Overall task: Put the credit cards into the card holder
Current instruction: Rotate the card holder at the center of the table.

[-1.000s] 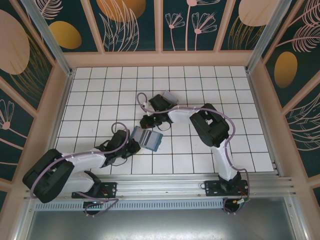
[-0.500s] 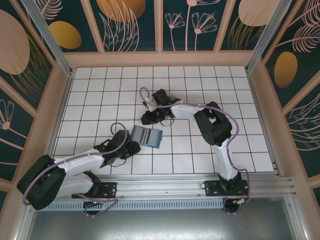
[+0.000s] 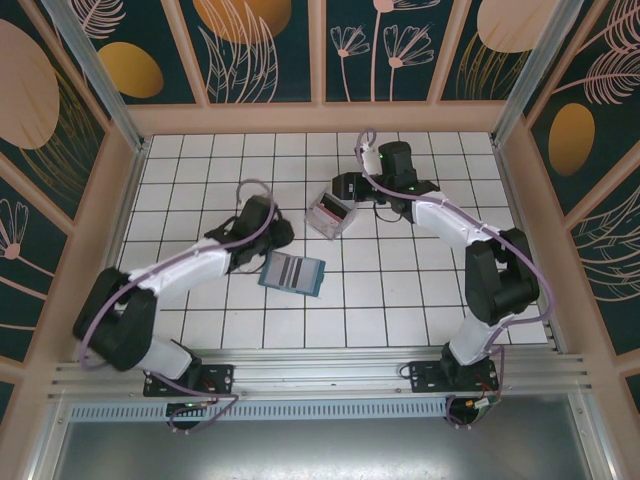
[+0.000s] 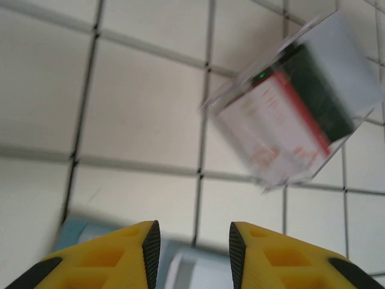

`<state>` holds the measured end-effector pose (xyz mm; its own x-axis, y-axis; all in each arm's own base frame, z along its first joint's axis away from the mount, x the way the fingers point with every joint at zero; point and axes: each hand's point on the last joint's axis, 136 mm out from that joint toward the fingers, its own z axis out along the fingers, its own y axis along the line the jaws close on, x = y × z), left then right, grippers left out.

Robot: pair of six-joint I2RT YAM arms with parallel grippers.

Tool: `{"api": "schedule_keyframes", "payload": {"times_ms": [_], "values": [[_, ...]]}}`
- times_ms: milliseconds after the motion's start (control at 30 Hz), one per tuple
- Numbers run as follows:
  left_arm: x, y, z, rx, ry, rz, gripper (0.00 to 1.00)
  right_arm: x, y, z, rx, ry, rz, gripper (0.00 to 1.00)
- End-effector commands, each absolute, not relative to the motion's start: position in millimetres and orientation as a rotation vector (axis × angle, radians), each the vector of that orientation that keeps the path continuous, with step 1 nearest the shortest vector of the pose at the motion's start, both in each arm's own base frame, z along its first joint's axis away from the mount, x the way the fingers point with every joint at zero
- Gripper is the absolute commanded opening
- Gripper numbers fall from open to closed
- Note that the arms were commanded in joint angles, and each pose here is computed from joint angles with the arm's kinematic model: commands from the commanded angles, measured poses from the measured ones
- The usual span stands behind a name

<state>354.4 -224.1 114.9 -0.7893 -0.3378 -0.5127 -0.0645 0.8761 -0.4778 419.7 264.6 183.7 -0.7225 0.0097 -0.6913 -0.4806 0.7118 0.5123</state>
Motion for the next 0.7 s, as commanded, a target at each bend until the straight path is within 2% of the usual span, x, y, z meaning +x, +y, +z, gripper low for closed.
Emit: {"api": "schedule_keyframes", "payload": {"times_ms": [0, 133, 267, 667], "values": [[396, -258, 139, -0.143, 2.370, -0.671, 0.40, 431, 246, 150, -0.325, 2.295, 0.783, 0.57], [424, -280, 125, -0.113, 2.394, -0.748, 0.40, 443, 238, 131, -0.321, 2.328, 0.716, 0.58], [443, -280, 106, -0.138, 2.417, -0.735, 0.39, 455, 241, 118, -0.333, 2.350, 0.701, 0.59], [456, -275, 66, -0.180, 2.463, -0.764, 0.38, 470, 240, 97, -0.344, 2.392, 0.638, 0.59]]}}
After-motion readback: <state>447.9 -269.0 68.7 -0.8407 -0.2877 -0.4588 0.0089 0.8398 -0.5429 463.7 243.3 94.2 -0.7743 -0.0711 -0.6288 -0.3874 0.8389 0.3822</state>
